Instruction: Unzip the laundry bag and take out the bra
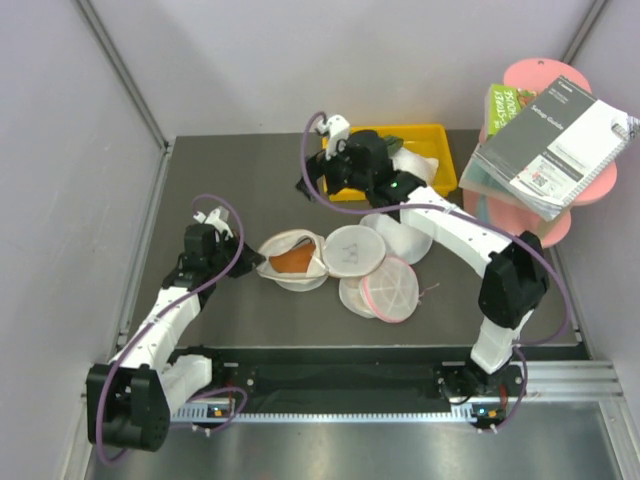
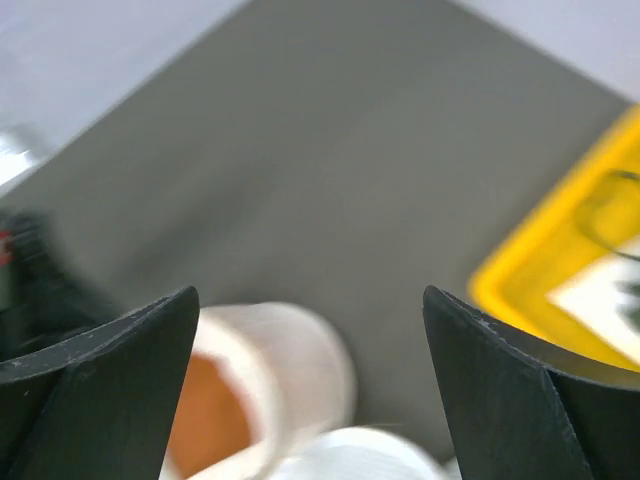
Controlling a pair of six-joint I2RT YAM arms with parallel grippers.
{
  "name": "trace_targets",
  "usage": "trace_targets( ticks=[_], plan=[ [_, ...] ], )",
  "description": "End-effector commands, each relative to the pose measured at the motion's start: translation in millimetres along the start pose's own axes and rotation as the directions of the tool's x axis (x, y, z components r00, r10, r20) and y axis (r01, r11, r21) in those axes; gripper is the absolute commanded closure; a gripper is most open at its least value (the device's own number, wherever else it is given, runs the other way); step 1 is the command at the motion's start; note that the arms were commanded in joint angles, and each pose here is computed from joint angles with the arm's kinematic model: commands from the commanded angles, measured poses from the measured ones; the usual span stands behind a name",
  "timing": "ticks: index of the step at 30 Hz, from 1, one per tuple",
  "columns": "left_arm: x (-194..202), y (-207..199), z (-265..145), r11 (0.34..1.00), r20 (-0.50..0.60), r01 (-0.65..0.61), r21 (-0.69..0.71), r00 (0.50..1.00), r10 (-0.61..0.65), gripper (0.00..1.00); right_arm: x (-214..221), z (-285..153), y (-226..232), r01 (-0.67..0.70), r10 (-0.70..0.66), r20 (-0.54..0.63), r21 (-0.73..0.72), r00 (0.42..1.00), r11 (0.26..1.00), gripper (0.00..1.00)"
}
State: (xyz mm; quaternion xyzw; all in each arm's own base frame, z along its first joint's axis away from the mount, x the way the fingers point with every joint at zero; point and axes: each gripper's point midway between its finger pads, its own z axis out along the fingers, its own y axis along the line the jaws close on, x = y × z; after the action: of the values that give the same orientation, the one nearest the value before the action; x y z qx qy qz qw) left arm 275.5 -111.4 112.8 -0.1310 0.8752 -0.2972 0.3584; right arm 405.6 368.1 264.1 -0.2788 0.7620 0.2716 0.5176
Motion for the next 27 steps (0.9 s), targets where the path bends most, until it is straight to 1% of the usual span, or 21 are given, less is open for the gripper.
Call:
trace_targets(
  ticks=[1, 2, 4, 5, 7, 8, 9, 10, 13, 16, 18, 23, 27],
  plan=[
    [-13, -14, -2, 0.999, 0.038, -0.013, 0.046, 0.999, 0.012, 1.00, -2, -28, 97, 0.023, -0.019, 0.016, -0.297, 1.000, 0.955, 0.08],
    [-13, -14, -1, 0.999, 0.038, -0.012, 0.046, 0.999, 0.010, 1.00, 6, -32, 118, 0.021, -0.023, -0.002, -0.349, 1.000, 0.937, 0.09],
    [-12, -14, -1, 0.999, 0.037, -0.010, 0.047, 0.999, 0.009, 1.00, 22, -35, 136, -0.001, -0.016, -0.039, -0.401, 0.999, 0.916, 0.10],
    [-12, -14, -1, 0.999, 0.036, -0.012, 0.049, 0.999, 0.010, 1.00, 30, -39, 150, -0.031, 0.001, -0.067, -0.446, 0.998, 0.895, 0.14],
    [-12, -14, -1, 0.999, 0.035, -0.013, 0.052, 0.999, 0.011, 1.00, 47, -37, 158, -0.074, 0.025, -0.111, -0.470, 0.994, 0.879, 0.18],
    [-12, -14, -1, 0.999, 0.035, -0.011, 0.050, 0.999, 0.009, 1.00, 56, -38, 165, -0.104, 0.040, -0.139, -0.488, 0.989, 0.867, 0.22],
    [-12, -15, -2, 0.999, 0.037, -0.012, 0.051, 0.999, 0.010, 1.00, 64, -35, 167, -0.120, 0.047, -0.158, -0.491, 0.986, 0.863, 0.23],
    [-12, -15, -2, 0.999, 0.037, -0.013, 0.053, 0.999, 0.011, 1.00, 77, -34, 166, -0.140, 0.053, -0.188, -0.484, 0.981, 0.864, 0.26],
    [-13, -16, -3, 0.998, 0.039, -0.013, 0.060, 0.999, 0.010, 1.00, 106, -27, 164, -0.188, 0.069, -0.263, -0.459, 0.962, 0.869, 0.28],
    [-13, -17, -4, 0.998, 0.042, -0.018, 0.060, 0.999, 0.015, 1.00, 130, -16, 154, -0.201, 0.061, -0.339, -0.395, 0.939, 0.896, 0.30],
    [-13, -18, -5, 0.998, 0.041, -0.020, 0.062, 0.999, 0.018, 1.00, 141, -9, 146, -0.186, 0.048, -0.370, -0.349, 0.928, 0.919, 0.30],
    [-13, -19, -7, 0.997, 0.046, -0.023, 0.067, 0.999, 0.020, 1.00, 155, 4, 134, -0.129, 0.020, -0.395, -0.252, 0.918, 0.959, 0.31],
    [-13, -20, -7, 0.997, 0.044, -0.023, 0.073, 0.999, 0.019, 1.00, 164, 9, 131, -0.105, 0.009, -0.410, -0.212, 0.912, 0.972, 0.27]
  ],
)
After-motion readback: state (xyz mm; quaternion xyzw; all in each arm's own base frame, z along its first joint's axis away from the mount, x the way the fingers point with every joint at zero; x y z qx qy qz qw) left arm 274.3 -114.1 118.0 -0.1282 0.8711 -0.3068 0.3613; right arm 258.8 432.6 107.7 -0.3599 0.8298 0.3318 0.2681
